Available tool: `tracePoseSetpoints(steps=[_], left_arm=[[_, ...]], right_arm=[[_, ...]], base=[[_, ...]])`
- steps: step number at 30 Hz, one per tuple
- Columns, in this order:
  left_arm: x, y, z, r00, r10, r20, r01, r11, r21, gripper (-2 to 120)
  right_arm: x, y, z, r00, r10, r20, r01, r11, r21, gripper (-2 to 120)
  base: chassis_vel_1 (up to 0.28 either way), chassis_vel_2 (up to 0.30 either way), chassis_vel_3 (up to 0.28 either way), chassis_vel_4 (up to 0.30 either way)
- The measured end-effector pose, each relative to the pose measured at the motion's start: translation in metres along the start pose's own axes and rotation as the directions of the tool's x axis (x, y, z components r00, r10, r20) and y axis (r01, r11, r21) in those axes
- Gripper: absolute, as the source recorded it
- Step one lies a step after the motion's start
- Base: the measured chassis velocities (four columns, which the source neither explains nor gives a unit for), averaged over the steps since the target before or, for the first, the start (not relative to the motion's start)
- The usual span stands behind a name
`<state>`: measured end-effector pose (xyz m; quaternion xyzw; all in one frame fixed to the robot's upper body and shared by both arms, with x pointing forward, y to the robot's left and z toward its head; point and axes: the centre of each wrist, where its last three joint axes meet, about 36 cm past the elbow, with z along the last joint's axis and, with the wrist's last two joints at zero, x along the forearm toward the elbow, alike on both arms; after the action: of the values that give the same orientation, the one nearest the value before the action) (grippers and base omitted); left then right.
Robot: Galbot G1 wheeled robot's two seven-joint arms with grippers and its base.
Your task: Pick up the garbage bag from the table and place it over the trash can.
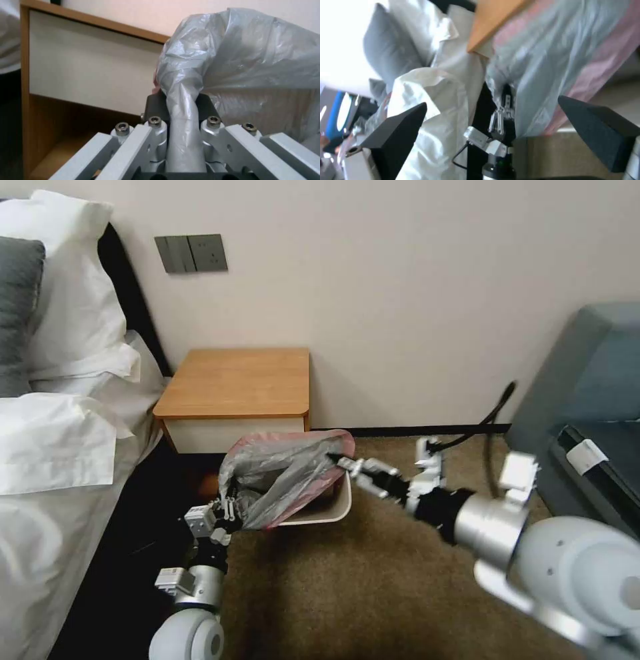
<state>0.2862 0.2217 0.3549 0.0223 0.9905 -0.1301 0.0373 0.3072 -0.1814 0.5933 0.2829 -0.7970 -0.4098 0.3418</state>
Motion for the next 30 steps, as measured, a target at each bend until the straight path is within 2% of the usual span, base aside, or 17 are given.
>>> tracePoseSetpoints(steps=[3, 8, 12, 18, 22, 24, 26, 27, 30], left_arm=[[-0.001, -0.002, -0.002, 1.0, 0.006, 0.019, -0.006, 1.0, -0.03, 8], [-0.003, -0.001, -0.008, 0.999, 0.012, 0.039, -0.011, 0.999, -0.043, 8], [-0.004, 0.001, -0.013, 0.999, 0.012, 0.052, -0.009, 0.999, -0.05, 8], [-0.003, 0.002, -0.017, 0.998, 0.012, 0.058, -0.01, 0.999, -0.045, 8], [-0.004, 0.002, -0.02, 0.998, 0.008, 0.059, -0.007, 1.0, -0.022, 8], [-0.004, 0.002, -0.021, 0.998, 0.007, 0.057, -0.007, 1.0, -0.014, 8], [-0.004, 0.001, -0.023, 0.999, 0.004, 0.051, -0.005, 1.0, 0.01, 8], [-0.004, 0.001, -0.023, 0.999, 0.004, 0.051, -0.005, 1.0, 0.01, 8], [-0.005, 0.0, -0.026, 0.999, -0.002, 0.043, 0.0, 0.999, 0.042, 8]], right_arm=[[-0.02, 0.001, 0.006, 0.998, 0.07, 0.0, -0.07, 0.996, -0.05, 100], [-0.042, -0.001, 0.015, 0.988, 0.154, 0.031, -0.153, 0.988, -0.034, 100], [-0.055, -0.007, 0.02, 0.978, 0.201, 0.059, -0.201, 0.98, -0.009, 100], [-0.069, -0.013, 0.021, 0.974, 0.216, 0.071, -0.216, 0.976, -0.012, 100], [-0.081, -0.022, 0.021, 0.974, 0.214, 0.077, -0.213, 0.977, -0.019, 86], [-0.083, -0.024, 0.021, 0.975, 0.209, 0.08, -0.209, 0.978, -0.018, 82], [-0.086, -0.029, 0.021, 0.978, 0.195, 0.079, -0.194, 0.981, -0.012, 70], [-0.086, -0.029, 0.021, 0.978, 0.195, 0.079, -0.194, 0.981, -0.012, 70], [-0.087, -0.033, 0.021, 0.983, 0.164, 0.082, -0.164, 0.986, -0.012, 57]], base=[[0.0, 0.0, 0.0, 0.0], [0.0, 0.0, 0.0, 0.0], [0.0, 0.0, 0.0, 0.0], [0.0, 0.0, 0.0, 0.0], [0.0, 0.0, 0.0, 0.0], [0.0, 0.0, 0.0, 0.0], [0.0, 0.0, 0.0, 0.0], [0.0, 0.0, 0.0, 0.0], [0.0, 0.0, 0.0, 0.0]])
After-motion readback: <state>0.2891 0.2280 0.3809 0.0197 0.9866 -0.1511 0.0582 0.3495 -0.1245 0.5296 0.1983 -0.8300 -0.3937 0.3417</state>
